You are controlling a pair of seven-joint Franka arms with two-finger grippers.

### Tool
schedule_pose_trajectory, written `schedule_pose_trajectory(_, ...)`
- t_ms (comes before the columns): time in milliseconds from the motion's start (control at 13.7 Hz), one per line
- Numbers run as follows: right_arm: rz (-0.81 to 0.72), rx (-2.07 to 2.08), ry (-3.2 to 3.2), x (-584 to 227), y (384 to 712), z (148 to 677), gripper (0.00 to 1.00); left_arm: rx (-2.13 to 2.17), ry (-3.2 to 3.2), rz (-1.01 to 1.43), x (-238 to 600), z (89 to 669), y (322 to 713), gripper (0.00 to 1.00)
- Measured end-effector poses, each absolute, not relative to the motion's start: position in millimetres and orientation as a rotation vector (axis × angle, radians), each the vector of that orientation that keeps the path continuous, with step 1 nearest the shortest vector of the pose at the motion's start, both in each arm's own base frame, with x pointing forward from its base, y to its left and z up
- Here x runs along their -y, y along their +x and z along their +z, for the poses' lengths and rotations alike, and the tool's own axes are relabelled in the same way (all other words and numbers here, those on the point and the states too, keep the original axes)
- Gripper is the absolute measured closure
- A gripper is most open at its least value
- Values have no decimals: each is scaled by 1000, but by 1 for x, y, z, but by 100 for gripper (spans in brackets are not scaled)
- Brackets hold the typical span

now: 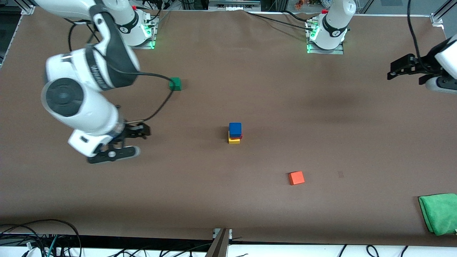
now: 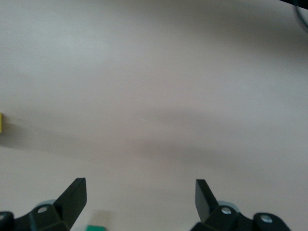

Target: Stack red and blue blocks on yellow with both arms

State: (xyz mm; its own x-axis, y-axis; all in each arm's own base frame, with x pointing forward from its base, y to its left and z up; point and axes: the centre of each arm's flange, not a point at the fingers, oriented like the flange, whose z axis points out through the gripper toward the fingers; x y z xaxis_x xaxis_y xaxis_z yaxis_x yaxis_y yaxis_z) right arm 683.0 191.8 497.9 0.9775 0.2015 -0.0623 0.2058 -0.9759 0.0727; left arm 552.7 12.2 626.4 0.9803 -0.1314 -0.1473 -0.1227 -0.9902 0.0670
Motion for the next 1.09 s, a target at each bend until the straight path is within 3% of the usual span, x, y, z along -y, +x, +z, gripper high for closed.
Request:
schedule_pose_trajectory(219,-68,-209,3074,-121,676,540,0,210,3068,-216,-21,622,558,0)
schedule_pose_trajectory(437,-85,-101,3086,-73,647,566,0,185,3075,-213,1,619,561,0)
schedule_pose_trajectory(729,-90,-94,3064,-69,597,600,0,134,3086,-194,39,616,565,0)
schedule_pose_trajectory(948,-31,-55,3059,-54,580,629,0,133,3089,-148,44,602,571,0)
schedule_pose_trajectory(1093,-81,-47,3054,-51,574,628,0,130,3090,-120,44,595,573,0)
